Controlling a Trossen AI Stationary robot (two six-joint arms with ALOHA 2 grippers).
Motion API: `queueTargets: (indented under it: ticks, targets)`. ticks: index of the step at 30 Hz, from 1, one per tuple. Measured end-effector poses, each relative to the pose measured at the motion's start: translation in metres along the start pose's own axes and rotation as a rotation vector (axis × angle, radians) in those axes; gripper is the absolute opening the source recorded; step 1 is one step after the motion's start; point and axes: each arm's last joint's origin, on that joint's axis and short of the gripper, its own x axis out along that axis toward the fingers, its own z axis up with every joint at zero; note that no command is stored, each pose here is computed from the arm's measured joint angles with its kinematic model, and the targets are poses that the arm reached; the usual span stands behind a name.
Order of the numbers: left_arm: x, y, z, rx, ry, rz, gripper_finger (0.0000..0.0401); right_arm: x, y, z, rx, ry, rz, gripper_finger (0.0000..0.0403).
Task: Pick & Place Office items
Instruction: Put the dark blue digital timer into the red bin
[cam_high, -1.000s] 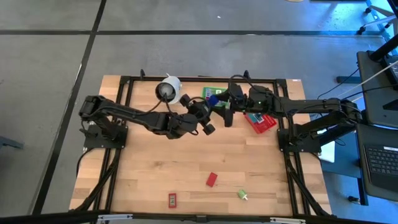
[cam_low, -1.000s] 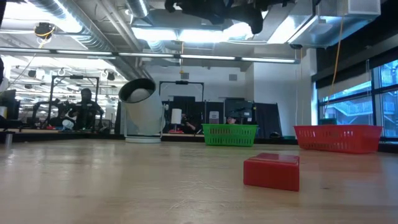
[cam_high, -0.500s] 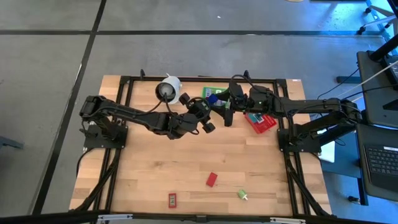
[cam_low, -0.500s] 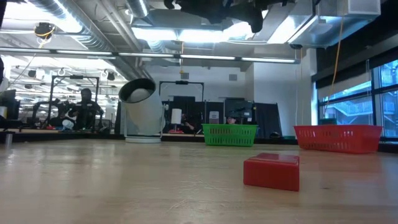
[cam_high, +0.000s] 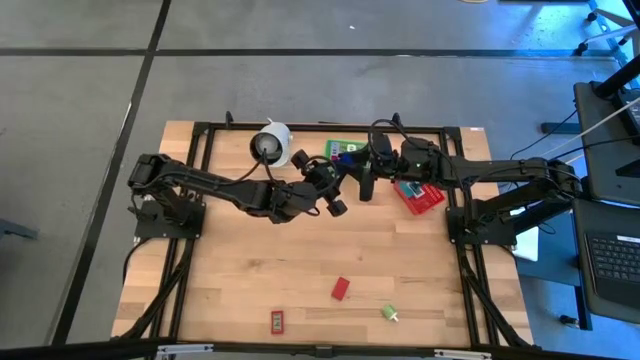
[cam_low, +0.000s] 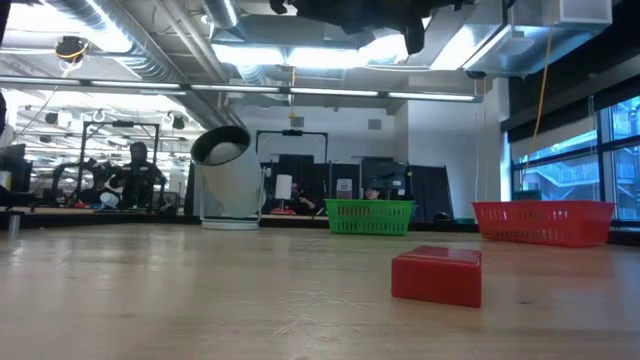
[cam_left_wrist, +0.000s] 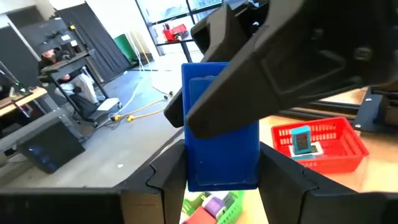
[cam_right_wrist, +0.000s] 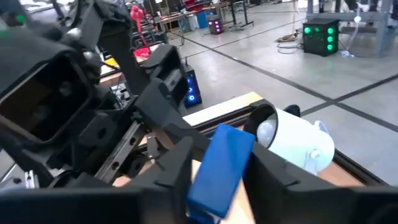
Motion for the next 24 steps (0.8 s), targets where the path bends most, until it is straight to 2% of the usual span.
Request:
queueTargets:
  ticks: [5,16,20,24]
  targets:
    - [0.000,0.000,0.000,0.005,0.001,0.008,0.0175,0.000,-0.001,-0.001,0.001,0.008,-0.006,0.0060]
    - [-0.001,0.000,-0.001,-0.023,0.007,0.034,0.0225,0.000,-0.004,-0.002,-0.011,0.033,-0.014,0.0071]
    - [-0.001,0.002,-0.005,-0.075,0.035,0.088,0.0250,-0.001,-0.015,-0.010,0.018,0.129,-0.078,0.0062]
    - [-0.001,0.002,-0.013,-0.137,0.090,0.057,0.0266,-0.008,-0.029,-0.016,0.058,0.234,-0.163,0.0068]
